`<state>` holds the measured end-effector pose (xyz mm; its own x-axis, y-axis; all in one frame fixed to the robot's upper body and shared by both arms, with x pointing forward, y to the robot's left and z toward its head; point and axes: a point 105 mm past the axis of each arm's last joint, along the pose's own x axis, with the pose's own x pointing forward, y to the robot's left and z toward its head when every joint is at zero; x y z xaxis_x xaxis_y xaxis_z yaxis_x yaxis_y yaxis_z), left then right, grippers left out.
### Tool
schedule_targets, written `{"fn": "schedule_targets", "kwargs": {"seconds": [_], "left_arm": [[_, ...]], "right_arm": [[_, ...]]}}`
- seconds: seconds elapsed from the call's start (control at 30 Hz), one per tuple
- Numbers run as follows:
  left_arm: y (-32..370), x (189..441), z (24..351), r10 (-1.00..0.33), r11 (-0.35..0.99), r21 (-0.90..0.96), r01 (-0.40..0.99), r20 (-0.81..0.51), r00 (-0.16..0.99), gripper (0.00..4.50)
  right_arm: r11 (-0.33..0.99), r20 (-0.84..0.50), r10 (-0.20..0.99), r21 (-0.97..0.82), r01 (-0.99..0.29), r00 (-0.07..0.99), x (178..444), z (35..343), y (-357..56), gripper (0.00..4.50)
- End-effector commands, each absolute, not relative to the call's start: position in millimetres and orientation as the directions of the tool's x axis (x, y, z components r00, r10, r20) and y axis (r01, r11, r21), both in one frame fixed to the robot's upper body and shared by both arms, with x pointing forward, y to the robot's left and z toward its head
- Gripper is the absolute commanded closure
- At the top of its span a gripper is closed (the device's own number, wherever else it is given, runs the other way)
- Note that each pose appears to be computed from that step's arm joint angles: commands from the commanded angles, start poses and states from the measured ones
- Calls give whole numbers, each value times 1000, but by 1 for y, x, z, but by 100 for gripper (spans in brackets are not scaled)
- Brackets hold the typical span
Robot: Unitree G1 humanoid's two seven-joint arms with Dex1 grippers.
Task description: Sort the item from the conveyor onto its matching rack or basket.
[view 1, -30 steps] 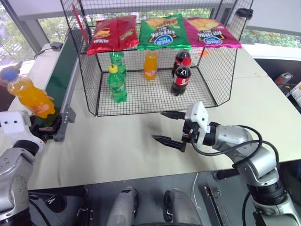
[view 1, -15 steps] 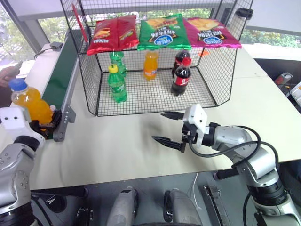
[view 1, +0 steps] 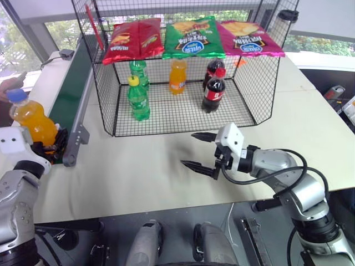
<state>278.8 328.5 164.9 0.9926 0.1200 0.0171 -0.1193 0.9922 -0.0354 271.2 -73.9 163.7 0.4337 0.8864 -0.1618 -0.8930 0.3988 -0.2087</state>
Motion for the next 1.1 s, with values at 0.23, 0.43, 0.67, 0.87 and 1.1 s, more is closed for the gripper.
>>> {"fn": "schedule_targets", "kwargs": {"seconds": [0.23,0.43,0.67,0.87,1.1], "left_arm": [[310,278,246,-76,996,49,68,186,980,142],[254,285,246,-382,924,80,374,118,917,142],[174,286,209,-703,704,101,703,-36,710,142],[139,291,175,-814,555,123,823,-121,568,142],[109,297,160,-892,408,150,901,-147,428,142]], "right_arm": [[381,-130,899,-243,-892,419,269,176,-73,0],[393,-102,900,-227,-891,423,272,183,-72,0],[408,-78,899,-202,-890,430,277,192,-71,0],[419,-65,897,-195,-887,438,284,195,-71,0],[432,-45,894,-174,-885,445,289,198,-63,0]]}}
